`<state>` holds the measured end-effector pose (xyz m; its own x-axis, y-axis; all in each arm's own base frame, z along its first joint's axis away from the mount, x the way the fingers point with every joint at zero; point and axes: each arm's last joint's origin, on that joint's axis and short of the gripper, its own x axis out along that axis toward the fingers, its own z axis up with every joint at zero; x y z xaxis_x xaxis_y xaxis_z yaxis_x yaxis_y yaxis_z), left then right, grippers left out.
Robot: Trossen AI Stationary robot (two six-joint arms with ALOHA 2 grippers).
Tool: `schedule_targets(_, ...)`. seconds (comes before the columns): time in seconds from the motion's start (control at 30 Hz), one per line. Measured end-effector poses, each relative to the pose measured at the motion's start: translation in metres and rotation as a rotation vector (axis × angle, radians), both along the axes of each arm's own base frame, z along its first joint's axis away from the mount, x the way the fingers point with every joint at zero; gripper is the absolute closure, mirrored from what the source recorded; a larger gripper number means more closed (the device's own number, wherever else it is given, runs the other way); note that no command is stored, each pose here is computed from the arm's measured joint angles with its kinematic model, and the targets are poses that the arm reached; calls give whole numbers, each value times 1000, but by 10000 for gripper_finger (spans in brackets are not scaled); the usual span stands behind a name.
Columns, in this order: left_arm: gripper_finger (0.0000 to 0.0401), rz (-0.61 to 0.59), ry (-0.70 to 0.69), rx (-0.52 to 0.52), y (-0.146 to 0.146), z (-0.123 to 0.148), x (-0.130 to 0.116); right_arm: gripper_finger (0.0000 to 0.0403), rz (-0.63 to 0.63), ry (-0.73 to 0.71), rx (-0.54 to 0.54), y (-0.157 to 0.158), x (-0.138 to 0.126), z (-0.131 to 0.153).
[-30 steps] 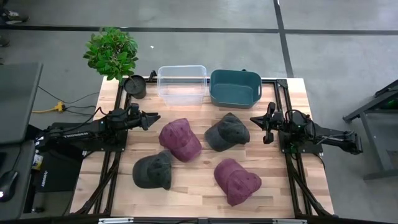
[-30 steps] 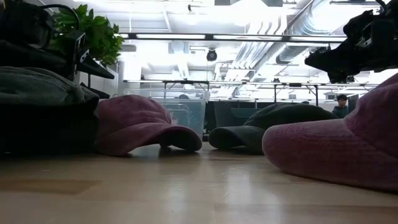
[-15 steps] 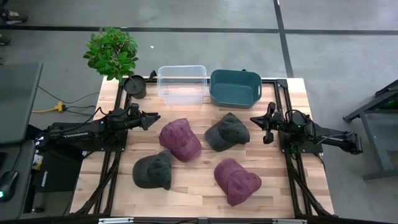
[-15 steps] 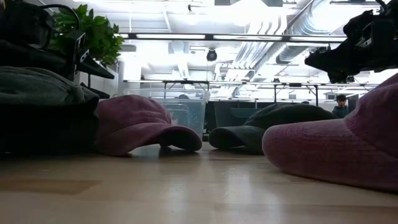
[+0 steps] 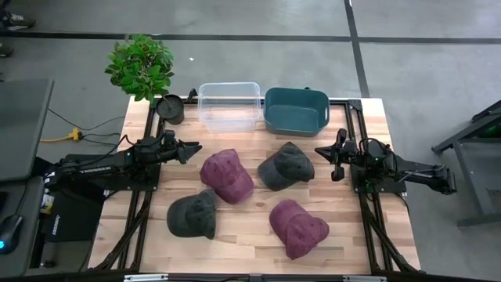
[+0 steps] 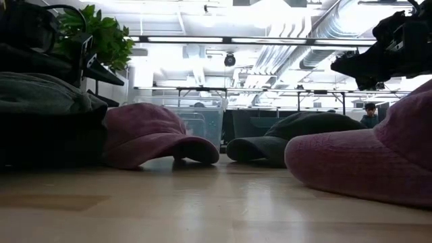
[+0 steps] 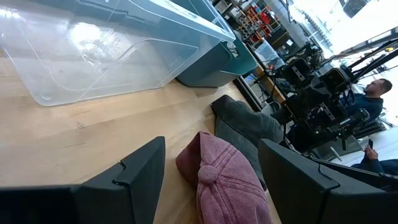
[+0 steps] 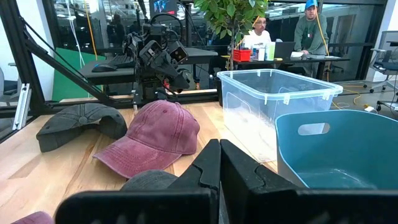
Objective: Pick & Place hat
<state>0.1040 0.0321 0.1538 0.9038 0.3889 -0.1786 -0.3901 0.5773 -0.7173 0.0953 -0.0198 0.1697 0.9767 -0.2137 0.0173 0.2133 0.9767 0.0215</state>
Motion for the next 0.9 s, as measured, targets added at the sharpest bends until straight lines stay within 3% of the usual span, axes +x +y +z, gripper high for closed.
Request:
schedule_targets(0.77, 160, 1, -13, 0, 0, 3, 0, 402, 0, 0, 0, 0, 0, 0)
schedule_targets(0.9, 160, -28, -49, -55, -1, 7, 1, 402, 0, 0, 0, 0, 0, 0)
